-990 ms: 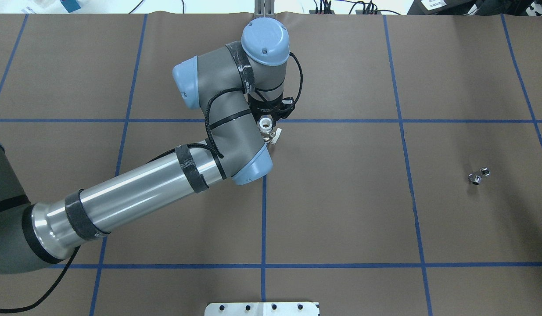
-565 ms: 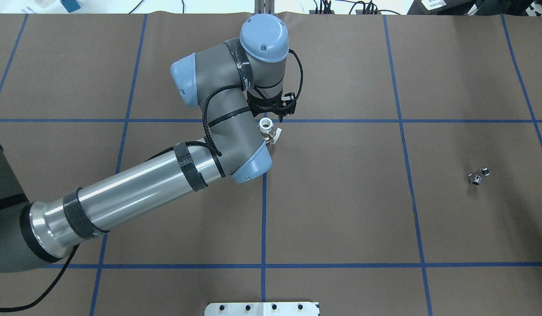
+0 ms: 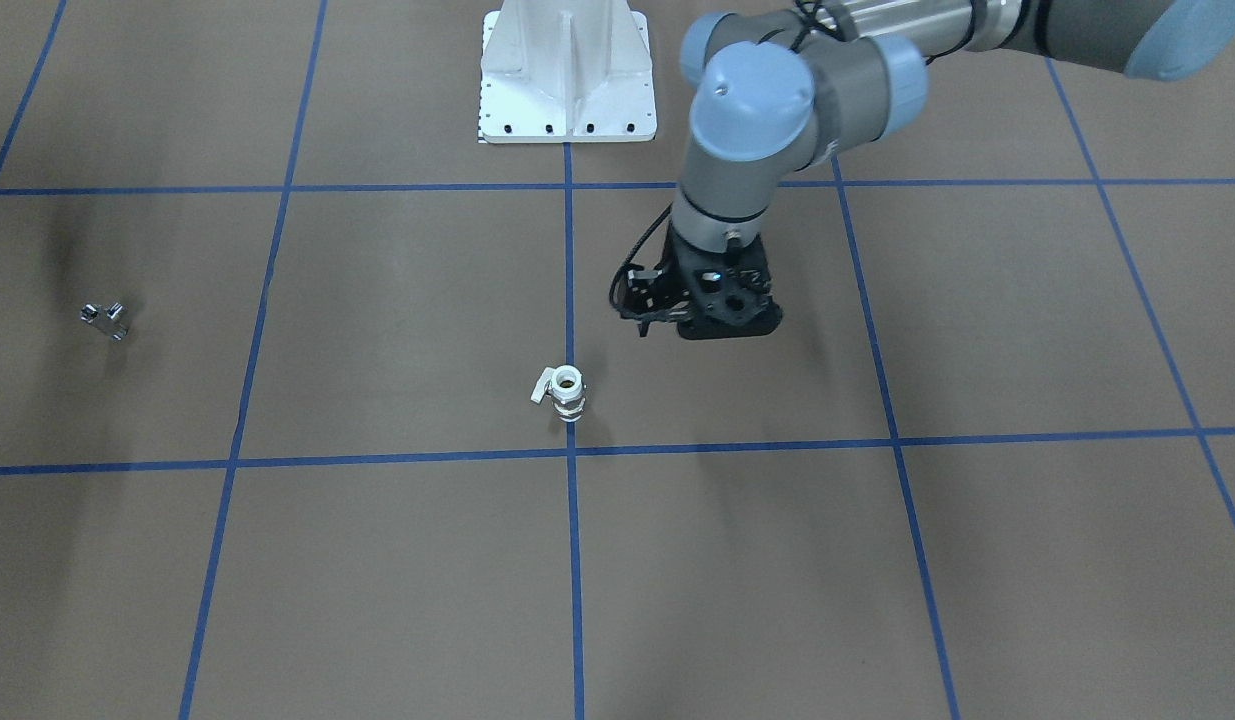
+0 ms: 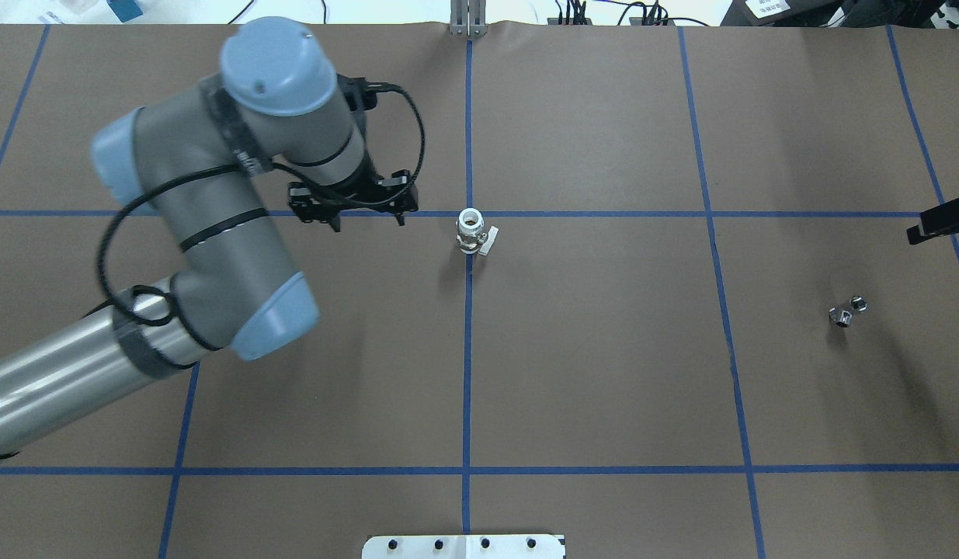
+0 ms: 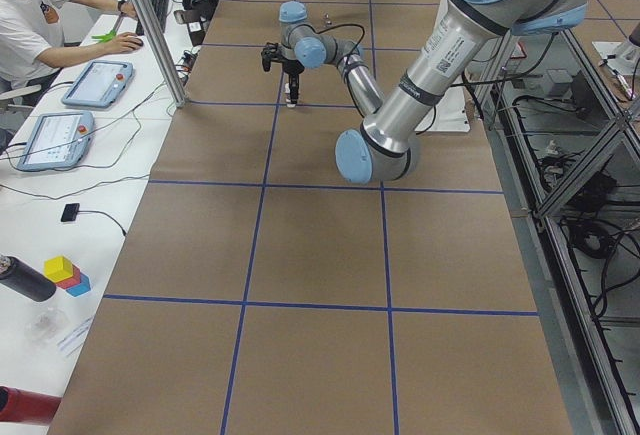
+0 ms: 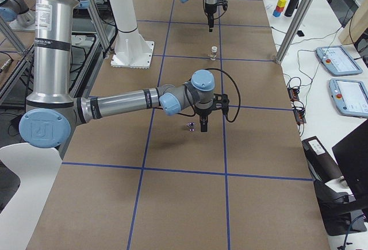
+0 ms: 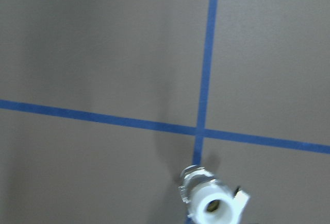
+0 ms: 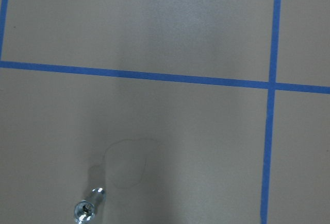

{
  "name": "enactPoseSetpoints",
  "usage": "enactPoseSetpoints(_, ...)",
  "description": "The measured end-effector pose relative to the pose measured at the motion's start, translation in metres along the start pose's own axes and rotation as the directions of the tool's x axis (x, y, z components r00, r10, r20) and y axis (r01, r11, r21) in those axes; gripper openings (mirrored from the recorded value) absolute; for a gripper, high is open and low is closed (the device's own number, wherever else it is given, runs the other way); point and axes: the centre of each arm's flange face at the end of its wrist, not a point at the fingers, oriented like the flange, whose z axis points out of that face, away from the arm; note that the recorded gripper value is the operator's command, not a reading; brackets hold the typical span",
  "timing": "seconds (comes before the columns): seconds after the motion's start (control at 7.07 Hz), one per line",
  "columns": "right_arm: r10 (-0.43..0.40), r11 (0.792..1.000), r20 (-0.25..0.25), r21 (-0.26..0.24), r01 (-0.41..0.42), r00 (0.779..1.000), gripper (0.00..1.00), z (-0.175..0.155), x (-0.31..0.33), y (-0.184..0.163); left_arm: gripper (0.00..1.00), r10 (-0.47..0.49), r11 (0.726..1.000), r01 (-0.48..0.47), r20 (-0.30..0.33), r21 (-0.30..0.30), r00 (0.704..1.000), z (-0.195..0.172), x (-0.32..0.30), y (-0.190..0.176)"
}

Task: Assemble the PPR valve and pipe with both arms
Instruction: 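Release the upright valve with the left gripper while the right gripper reaches the fitting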

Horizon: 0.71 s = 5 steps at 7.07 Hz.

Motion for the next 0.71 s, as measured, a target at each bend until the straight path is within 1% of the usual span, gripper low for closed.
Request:
enactPoseSetpoints(0.14, -0.009, 1.000, 0.010, 0.005, 0.009, 1.000, 0.97, 0.024, -0.016, 0.020, 0.92, 0.061, 0.998, -0.061, 0.008, -0.005, 0.998, -0.014, -0.065, 0.007)
enactPoseSetpoints(0.42, -0.038, 0.999, 0.003, -0.031, 0.038, 0.999, 0.94, 0.059, -0.027, 0.044, 0.92, 0.156, 0.988, -0.155, 0.034, -0.027, 0.987, -0.041, -0.184, 0.008)
enactPoseSetpoints(0.57, -0.044, 0.998, -0.002, -0.048, 0.044, 0.999, 0.92, 0.069, -0.027, 0.049, 0.93, 0.175, 0.984, -0.173, 0.039, -0.031, 0.984, -0.049, -0.212, 0.008)
enactPoseSetpoints(0.71, -0.045, 0.997, -0.008, -0.057, 0.044, 0.999, 0.92, 0.075, -0.025, 0.051, 0.94, 0.181, 0.983, -0.180, 0.041, -0.032, 0.983, -0.053, -0.223, 0.008)
